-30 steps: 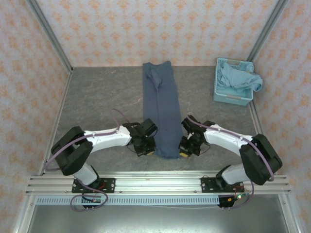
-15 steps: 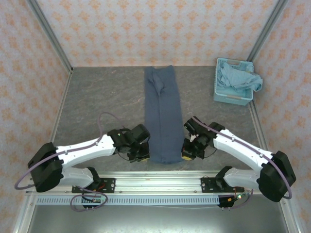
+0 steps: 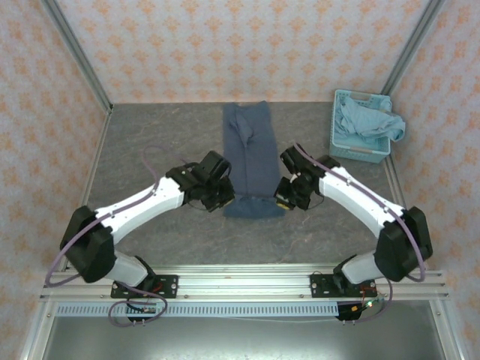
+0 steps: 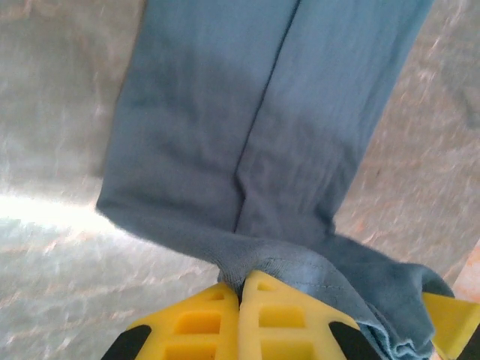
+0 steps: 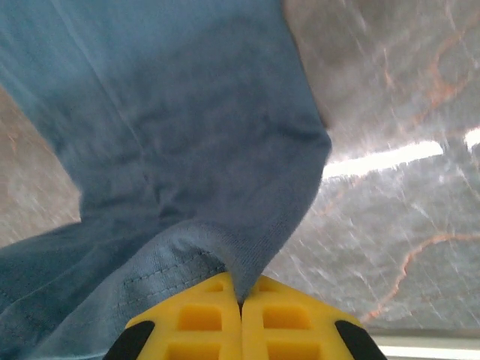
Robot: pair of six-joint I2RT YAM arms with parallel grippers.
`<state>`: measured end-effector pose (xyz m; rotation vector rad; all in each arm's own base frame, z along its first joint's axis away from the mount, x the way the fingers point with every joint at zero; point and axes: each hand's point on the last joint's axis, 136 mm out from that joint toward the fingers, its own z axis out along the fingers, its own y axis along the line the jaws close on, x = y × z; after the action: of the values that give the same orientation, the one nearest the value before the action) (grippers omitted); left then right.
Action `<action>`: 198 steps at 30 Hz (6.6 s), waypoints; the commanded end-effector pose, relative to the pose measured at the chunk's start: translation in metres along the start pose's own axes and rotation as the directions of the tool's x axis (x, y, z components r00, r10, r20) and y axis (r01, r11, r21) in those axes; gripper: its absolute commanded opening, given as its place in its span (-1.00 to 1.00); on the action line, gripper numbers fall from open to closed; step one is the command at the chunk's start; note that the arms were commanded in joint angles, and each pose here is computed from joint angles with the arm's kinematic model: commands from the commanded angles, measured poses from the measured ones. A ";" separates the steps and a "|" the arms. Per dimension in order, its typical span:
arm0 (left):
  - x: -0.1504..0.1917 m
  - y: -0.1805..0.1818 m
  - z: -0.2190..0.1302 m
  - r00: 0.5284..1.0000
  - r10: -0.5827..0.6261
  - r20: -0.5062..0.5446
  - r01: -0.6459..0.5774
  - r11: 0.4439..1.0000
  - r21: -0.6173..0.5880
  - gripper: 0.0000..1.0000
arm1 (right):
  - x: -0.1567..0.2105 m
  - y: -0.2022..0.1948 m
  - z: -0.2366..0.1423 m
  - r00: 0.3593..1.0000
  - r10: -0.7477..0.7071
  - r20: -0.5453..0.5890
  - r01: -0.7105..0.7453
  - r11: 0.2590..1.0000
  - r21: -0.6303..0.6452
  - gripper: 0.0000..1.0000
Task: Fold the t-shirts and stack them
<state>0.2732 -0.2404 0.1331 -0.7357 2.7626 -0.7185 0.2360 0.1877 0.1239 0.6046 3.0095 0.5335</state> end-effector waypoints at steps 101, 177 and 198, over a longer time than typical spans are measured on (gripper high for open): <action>-0.036 0.018 -0.011 0.999 -0.052 -0.013 0.052 0.998 -0.032 -1.00 | -0.036 0.037 -0.010 1.000 -0.008 0.009 0.009 0.986 -0.167 -1.00; 0.030 -0.025 0.048 0.756 -0.648 0.092 0.597 0.740 0.308 0.39 | -0.032 0.004 -0.016 0.981 0.120 0.150 -0.044 0.901 -0.431 0.29; -0.033 -0.002 0.126 0.572 -0.787 0.231 0.671 0.611 0.420 -0.87 | -0.019 -0.008 -0.033 0.985 0.095 0.146 -0.024 0.905 -0.425 0.27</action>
<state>0.3190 -0.2984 0.0282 -1.6150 2.0398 -0.9253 0.2507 0.1659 0.1461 0.6813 2.6040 1.0488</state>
